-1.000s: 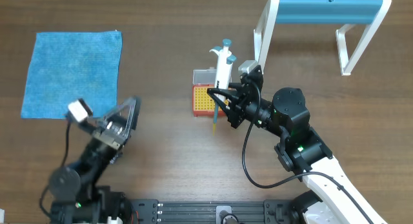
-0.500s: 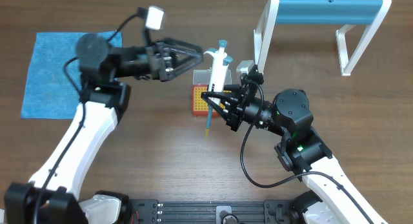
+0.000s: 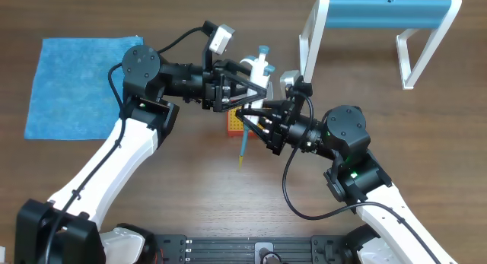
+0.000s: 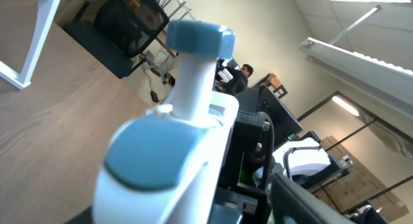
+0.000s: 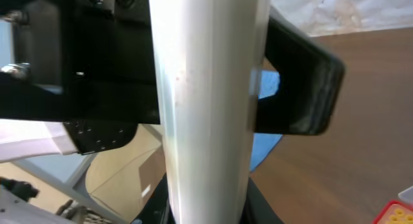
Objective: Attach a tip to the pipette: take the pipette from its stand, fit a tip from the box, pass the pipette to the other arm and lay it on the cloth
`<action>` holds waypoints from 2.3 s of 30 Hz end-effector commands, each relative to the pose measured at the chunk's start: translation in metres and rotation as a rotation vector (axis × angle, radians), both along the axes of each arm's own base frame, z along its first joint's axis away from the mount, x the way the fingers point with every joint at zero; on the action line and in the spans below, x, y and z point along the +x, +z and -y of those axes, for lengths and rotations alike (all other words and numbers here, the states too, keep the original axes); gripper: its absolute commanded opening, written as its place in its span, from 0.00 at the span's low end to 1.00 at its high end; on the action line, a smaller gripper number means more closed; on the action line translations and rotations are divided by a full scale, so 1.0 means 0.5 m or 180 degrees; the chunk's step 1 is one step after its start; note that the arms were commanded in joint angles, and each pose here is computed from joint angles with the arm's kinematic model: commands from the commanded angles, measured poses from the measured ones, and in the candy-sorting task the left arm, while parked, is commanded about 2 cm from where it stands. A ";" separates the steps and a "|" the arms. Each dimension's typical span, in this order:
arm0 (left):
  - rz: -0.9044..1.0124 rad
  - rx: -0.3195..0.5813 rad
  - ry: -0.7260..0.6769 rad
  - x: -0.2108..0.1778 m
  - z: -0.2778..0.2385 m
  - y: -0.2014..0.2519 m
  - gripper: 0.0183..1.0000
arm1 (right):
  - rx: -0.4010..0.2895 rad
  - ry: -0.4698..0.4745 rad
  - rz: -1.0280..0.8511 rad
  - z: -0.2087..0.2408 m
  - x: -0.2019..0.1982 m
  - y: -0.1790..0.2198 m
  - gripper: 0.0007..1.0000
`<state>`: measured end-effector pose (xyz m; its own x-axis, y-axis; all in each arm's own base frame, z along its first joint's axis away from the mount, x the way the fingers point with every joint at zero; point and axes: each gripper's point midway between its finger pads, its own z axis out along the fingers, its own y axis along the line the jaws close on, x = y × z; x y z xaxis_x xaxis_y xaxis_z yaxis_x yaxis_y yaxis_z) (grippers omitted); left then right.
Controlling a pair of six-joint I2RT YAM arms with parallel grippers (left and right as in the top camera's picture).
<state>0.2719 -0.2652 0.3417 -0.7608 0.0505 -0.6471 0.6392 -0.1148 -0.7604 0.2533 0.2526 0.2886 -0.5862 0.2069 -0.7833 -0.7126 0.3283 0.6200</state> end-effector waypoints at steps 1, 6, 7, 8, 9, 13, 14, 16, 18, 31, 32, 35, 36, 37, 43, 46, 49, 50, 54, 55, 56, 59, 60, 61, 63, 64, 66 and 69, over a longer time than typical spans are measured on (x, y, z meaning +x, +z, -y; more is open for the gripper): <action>0.0136 -0.0036 0.0000 -0.002 0.001 0.019 0.43 | 0.0130 0.0119 -0.0130 -0.004 -0.012 0.021 0.08; 0.0107 -0.0041 -0.0021 -0.005 0.013 0.016 0.01 | 0.0253 0.0137 -0.0156 -0.005 -0.014 0.039 0.08; 0.0097 -0.0040 -0.0034 -0.006 0.018 0.013 0.01 | 0.0262 0.0156 -0.0131 -0.005 -0.016 0.042 0.08; 0.0081 -0.0039 -0.0015 -0.001 0.018 0.011 0.01 | 0.0264 0.0157 -0.0128 -0.005 -0.016 0.043 0.47; 0.0072 -0.0039 -0.0004 0.001 0.018 0.010 0.01 | 0.0263 0.0158 -0.0130 -0.006 -0.016 0.042 0.91; -0.0342 0.0184 0.0440 0.090 -0.057 -0.064 0.01 | 0.0158 0.0646 -0.0276 0.009 -0.055 0.019 0.92; -0.0685 0.0301 0.0732 0.133 -0.110 -0.111 0.01 | 0.0158 0.0857 -0.0339 0.029 -0.069 0.016 0.91; -0.1179 0.0479 0.1358 0.201 -0.231 -0.202 0.01 | 0.0181 0.0934 -0.0341 0.079 -0.063 0.019 0.92; -0.1534 0.0629 0.1982 0.243 -0.331 -0.265 0.01 | 0.0203 0.0767 -0.0344 0.133 -0.038 0.020 0.92; -0.2489 0.3487 0.3233 0.091 -0.622 -0.355 0.01 | -0.1940 -0.2759 -0.1378 0.448 0.123 -0.234 0.92; -0.2455 0.3733 0.3328 0.088 -0.655 -0.329 0.01 | -0.2028 -0.2904 -0.1250 0.466 0.133 -0.210 0.92; -0.2550 0.4418 0.3491 0.094 -0.778 -0.241 0.01 | -0.2287 -0.3378 -0.0858 0.523 0.163 -0.124 0.92; -0.2722 0.4500 0.3450 0.110 -0.808 -0.229 0.01 | -0.2336 -0.3522 -0.0815 0.539 0.169 -0.107 0.92; -0.2740 0.4396 0.3599 0.149 -0.825 -0.226 0.01 | -0.2428 -0.3562 -0.0794 0.547 0.175 -0.103 0.92; -0.2574 0.5316 0.3468 0.234 -0.892 -0.323 0.01 | -0.2743 -0.3242 -0.1855 0.536 0.115 -0.243 0.92; -0.2746 0.5660 0.3135 0.246 -0.926 -0.430 0.01 | -0.2695 -0.3142 -0.2068 0.512 0.100 -0.263 0.92; -0.2625 0.5832 0.2792 0.270 -0.941 -0.514 0.01 | -0.2582 -0.3264 -0.2109 0.502 0.104 -0.260 0.92; -0.2522 0.5853 0.2711 0.284 -0.945 -0.539 0.01 | -0.2562 -0.3259 -0.2117 0.497 0.104 -0.260 0.92; -0.1871 0.5887 0.2599 0.355 -0.963 -0.580 0.01 | -0.2384 -0.3287 -0.2213 0.469 0.103 -0.260 0.92; -0.1696 0.5912 0.2550 0.369 -0.963 -0.579 0.01 | -0.2350 -0.3284 -0.2232 0.462 0.102 -0.260 0.92; -0.1571 0.5918 0.2562 0.382 -0.968 -0.579 0.01 | -0.2321 -0.3289 -0.2248 0.457 0.102 -0.260 0.92; -0.1270 0.5908 0.2538 0.412 -0.975 -0.581 0.01 | -0.2259 -0.3295 -0.2282 0.446 0.101 -0.260 0.92; -0.1158 0.5912 0.2560 0.424 -0.978 -0.579 0.01 | -0.2231 -0.3316 -0.2303 0.446 0.101 -0.260 0.92; -0.1082 0.5914 0.2591 0.434 -0.979 -0.577 0.01 | -0.2226 -0.3318 -0.2298 0.446 0.102 -0.259 0.92; -0.0913 0.5888 0.2751 0.465 -0.980 -0.571 0.01 | -0.2174 -0.3352 -0.2333 0.446 0.103 -0.259 0.92; -0.0846 0.5868 0.2825 0.479 -0.981 -0.570 0.01 | -0.2159 -0.3360 -0.2343 0.446 0.103 -0.259 0.92; -0.0738 0.5679 0.2729 0.495 -0.959 -0.584 0.01 | -0.2151 -0.3366 -0.2352 0.446 0.103 -0.259 0.92; -0.0858 0.5661 0.2567 0.485 -0.942 -0.620 0.01 | -0.2145 -0.3359 -0.2358 0.445 0.103 -0.260 0.92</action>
<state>0.5128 0.2195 0.0545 -0.9825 0.0180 -0.1855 -0.0404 0.9510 0.3065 0.3021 0.0286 0.1564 -0.7135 0.4971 -0.4937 0.4383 0.8665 0.2391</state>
